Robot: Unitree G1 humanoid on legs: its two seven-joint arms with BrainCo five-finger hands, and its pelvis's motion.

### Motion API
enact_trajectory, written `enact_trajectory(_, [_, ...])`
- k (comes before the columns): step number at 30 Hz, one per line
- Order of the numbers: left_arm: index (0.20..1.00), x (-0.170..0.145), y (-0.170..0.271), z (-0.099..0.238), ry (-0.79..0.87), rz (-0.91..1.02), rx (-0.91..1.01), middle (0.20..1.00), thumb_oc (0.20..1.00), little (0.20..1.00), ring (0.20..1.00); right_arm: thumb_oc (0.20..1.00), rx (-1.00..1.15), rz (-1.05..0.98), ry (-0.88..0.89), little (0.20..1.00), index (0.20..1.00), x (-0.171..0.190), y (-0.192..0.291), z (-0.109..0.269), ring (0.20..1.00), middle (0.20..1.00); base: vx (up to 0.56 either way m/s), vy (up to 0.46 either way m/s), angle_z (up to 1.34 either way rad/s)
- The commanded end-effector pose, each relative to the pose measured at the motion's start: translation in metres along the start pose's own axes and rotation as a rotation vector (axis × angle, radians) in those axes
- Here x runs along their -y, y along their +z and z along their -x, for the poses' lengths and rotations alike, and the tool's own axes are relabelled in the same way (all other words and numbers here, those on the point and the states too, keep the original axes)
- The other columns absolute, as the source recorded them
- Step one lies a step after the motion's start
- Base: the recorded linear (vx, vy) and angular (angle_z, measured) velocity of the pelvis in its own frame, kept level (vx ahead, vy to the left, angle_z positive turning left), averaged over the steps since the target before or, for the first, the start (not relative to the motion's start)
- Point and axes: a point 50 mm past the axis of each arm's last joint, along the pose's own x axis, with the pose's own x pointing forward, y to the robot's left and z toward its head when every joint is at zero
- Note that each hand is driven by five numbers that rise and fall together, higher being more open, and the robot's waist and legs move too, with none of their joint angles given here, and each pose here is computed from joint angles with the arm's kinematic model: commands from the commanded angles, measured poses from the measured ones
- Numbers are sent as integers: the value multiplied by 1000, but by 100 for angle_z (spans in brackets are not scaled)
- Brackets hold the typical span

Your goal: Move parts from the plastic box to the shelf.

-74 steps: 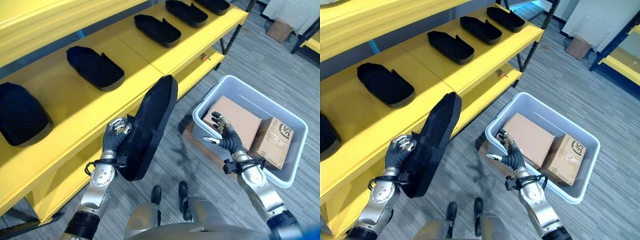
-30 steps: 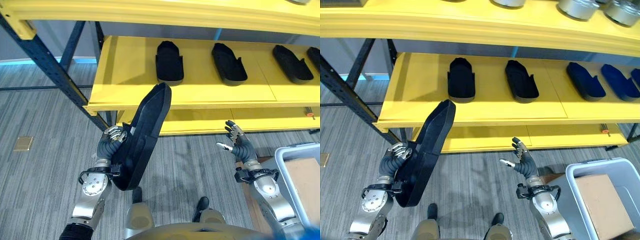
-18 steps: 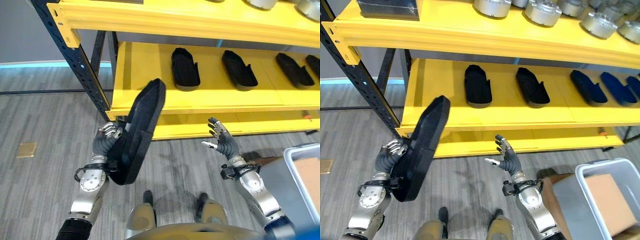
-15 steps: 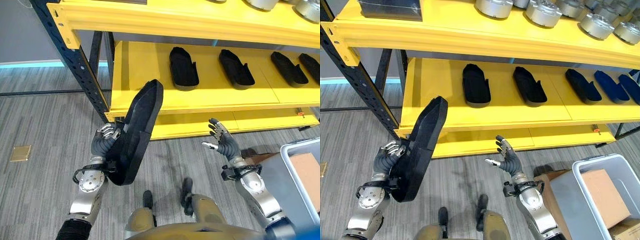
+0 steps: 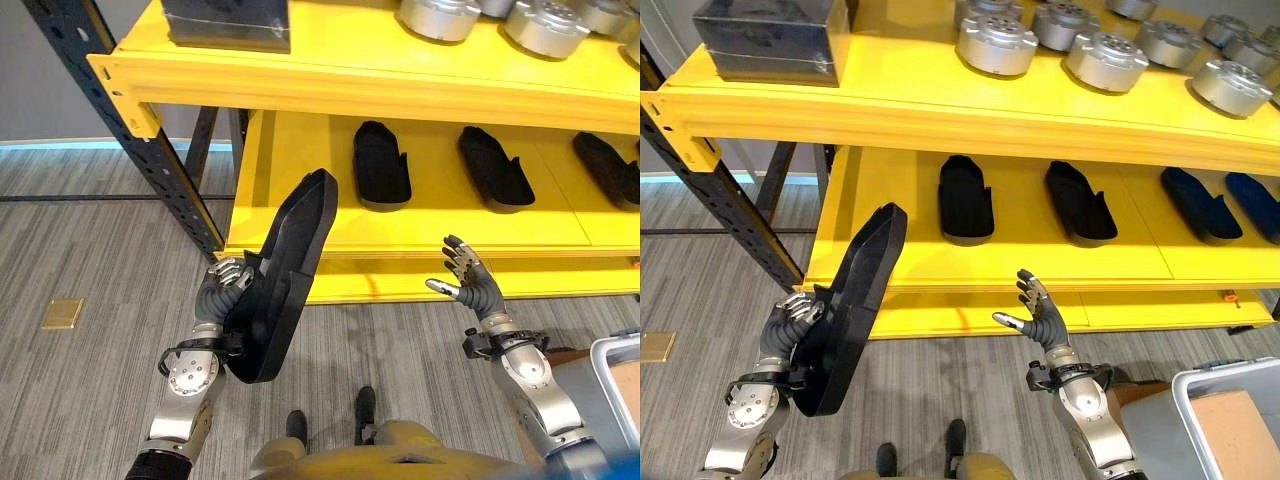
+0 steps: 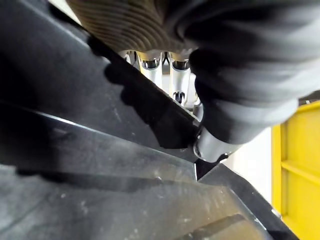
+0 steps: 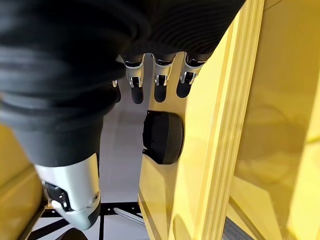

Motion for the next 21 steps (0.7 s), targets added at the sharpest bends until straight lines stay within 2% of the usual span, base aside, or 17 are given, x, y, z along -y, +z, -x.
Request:
enact_trajectory(1, [200,6,26,-8,-27,40,138,200,200,200,200,1000,88,18,5,1000,1000,6,16,-1,1000,1000,28,-83,2])
enact_trajectory(10, [200,16,34,-16,-45,98,175,200,200,200,200,1000,106,49,-21,1000,1000,14,20,-4,1000,1000,-37,-56,15])
enact_trajectory(15, [200,20,39,-22,-34,108,201,200,200,200,200,1000,105,42,-79,1000,1000,19,18,-8,1000,1000,81,172,11])
enact_trajectory(21, [200,26,45,-26,-69,91,228,200,200,200,200,1000,111,19,-59,1000,1000,10,18,-11,1000,1000,48,249,-50])
